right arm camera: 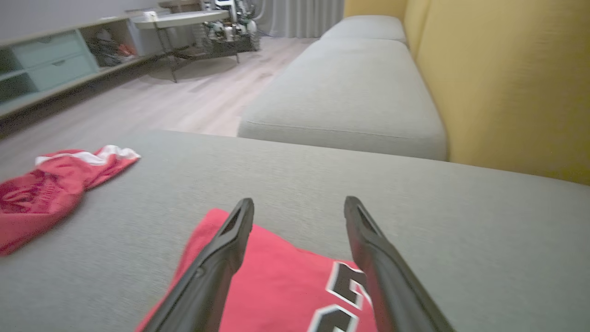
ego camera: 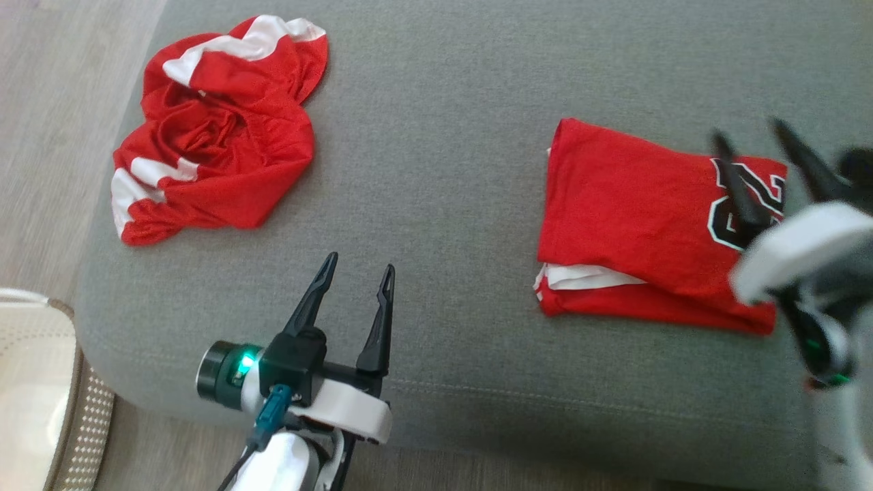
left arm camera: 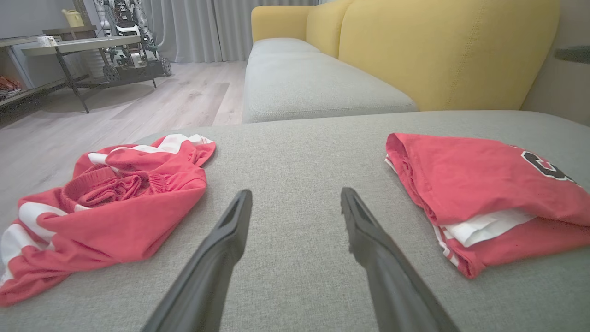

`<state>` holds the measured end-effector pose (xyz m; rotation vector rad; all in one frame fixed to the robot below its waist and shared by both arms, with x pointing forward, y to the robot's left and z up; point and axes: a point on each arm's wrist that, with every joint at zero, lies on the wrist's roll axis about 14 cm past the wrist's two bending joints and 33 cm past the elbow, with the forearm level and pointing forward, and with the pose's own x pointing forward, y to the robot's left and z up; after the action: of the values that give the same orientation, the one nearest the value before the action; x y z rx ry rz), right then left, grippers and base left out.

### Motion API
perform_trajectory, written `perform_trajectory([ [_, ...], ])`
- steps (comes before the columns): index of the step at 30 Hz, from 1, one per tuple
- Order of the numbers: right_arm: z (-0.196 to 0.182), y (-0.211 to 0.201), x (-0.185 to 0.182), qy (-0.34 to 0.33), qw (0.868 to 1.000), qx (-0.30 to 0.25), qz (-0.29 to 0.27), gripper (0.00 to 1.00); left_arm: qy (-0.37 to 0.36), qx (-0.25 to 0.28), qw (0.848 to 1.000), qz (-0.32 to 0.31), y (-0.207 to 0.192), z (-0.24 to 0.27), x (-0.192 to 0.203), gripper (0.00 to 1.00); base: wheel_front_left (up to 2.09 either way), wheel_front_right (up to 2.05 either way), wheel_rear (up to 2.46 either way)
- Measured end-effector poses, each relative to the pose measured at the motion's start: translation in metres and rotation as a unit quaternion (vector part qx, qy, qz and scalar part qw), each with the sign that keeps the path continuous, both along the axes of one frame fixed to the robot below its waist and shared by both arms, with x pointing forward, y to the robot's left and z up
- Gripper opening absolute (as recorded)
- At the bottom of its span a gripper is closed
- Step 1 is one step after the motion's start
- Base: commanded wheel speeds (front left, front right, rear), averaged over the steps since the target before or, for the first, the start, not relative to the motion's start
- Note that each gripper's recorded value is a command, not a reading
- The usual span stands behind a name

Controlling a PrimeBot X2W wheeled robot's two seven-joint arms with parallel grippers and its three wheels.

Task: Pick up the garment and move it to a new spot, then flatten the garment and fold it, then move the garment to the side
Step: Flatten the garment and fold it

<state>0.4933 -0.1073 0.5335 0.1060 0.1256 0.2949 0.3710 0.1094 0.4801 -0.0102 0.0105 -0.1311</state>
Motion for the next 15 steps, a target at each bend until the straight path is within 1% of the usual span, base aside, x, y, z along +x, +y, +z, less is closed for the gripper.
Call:
perform_trajectory([
  [3, -0.009, -0.043, -0.007, 0.003, 0.998, -0.038, -0.045, 1.0, -0.003, -0.001, 1.0, -0.004, -0.002, 0.002, 0.0, 1.0, 0.0, 0.0, 0.0],
  [5, -0.011, -0.058, -0.012, -0.007, 0.997, -0.054, -0.061, 1.0, -0.006, -0.002, 1.0, -0.007, -0.004, 0.004, -0.001, 1.0, 0.0, 0.0, 0.0],
  [9, -0.009, -0.065, -0.03, -0.039, 0.996, -0.023, -0.082, 1.0, -0.017, -0.005, 1.0, -0.006, -0.004, 0.012, -0.003, 1.0, 0.0, 0.0, 0.0],
  [12, -0.01, -0.072, -0.05, -0.066, 0.992, 0.004, -0.107, 1.0, -0.017, -0.013, 1.0, -0.004, -0.004, 0.013, -0.009, 1.0, 0.0, 0.0, 0.0],
  [15, -0.012, -0.083, -0.068, -0.094, 0.987, 0.004, -0.128, 1.0, -0.019, -0.029, 0.999, 0.003, -0.002, 0.016, -0.012, 1.0, 0.0, 0.0, 0.0],
])
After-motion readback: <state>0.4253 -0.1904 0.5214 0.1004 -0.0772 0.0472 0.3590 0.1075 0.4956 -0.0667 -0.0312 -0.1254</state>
